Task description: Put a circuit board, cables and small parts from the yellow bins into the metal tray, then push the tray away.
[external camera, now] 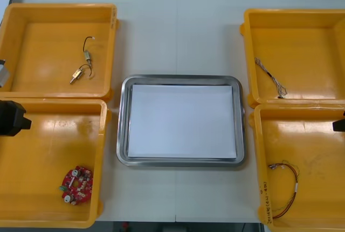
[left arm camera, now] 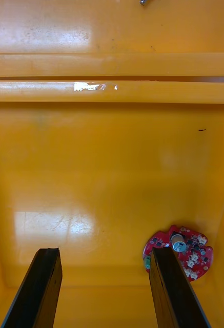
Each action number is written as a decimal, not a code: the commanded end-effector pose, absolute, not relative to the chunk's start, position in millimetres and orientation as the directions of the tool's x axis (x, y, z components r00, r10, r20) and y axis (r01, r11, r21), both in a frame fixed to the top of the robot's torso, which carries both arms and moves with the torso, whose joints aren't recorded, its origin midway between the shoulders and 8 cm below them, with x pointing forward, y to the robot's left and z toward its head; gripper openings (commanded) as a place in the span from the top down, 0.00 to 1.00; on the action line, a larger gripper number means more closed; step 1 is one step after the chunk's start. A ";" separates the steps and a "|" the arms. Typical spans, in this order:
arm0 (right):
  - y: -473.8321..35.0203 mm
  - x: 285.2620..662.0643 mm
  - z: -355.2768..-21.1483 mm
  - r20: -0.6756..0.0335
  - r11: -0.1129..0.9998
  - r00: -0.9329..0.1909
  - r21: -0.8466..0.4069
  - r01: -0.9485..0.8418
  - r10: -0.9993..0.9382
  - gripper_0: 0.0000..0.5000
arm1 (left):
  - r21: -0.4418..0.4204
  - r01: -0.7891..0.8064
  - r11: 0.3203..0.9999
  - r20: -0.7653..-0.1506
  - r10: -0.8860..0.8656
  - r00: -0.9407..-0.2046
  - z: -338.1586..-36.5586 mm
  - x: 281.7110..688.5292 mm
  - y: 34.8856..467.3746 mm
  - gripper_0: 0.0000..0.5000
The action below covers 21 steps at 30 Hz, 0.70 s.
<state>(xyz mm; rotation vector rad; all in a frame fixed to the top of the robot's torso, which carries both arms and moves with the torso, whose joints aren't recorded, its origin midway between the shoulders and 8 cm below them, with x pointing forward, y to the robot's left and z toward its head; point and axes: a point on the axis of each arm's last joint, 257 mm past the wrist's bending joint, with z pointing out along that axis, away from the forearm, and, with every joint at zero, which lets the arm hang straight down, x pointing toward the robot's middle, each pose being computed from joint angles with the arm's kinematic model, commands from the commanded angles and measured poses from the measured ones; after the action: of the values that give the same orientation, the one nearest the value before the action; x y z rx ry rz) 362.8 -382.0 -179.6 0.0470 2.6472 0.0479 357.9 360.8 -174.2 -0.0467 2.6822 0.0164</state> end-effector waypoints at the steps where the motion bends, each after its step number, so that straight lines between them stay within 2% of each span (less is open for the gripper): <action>1: -394.8 360.3 -165.0 -0.497 0.999 -0.867 0.007 0.046 0.043 0.00 | 0.063 -0.009 0.998 -0.453 0.021 -0.891 -164.2 352.2 374.4 0.00; 5: -392.9 361.5 -161.5 -0.507 0.999 -0.862 0.001 0.035 0.031 0.00 | 0.063 -0.009 0.998 -0.453 0.021 -0.891 -164.2 352.2 374.4 0.00; 6: -391.9 361.4 -161.6 -0.507 0.999 -0.862 0.002 0.033 0.030 0.00 | 0.041 0.005 0.999 -0.427 0.022 -0.904 -175.4 350.5 366.3 0.00; 15: -395.9 348.3 -170.8 -0.495 0.997 -0.866 0.021 0.074 0.074 0.00 | 0.027 0.038 0.999 -0.438 0.046 -0.898 -168.5 356.9 357.3 0.00; 21: -390.6 337.7 -171.4 -0.511 0.996 -0.856 0.003 0.086 0.075 0.00 | -0.002 0.085 0.996 -0.406 0.076 -0.911 -177.4 346.6 347.8 0.00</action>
<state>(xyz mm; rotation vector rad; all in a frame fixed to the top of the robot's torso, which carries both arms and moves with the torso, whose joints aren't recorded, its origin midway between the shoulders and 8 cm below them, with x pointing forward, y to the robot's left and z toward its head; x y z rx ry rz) 348.7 -383.1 -178.0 0.0292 2.6339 0.0070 353.1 345.9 -176.6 0.0000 2.7041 -0.0556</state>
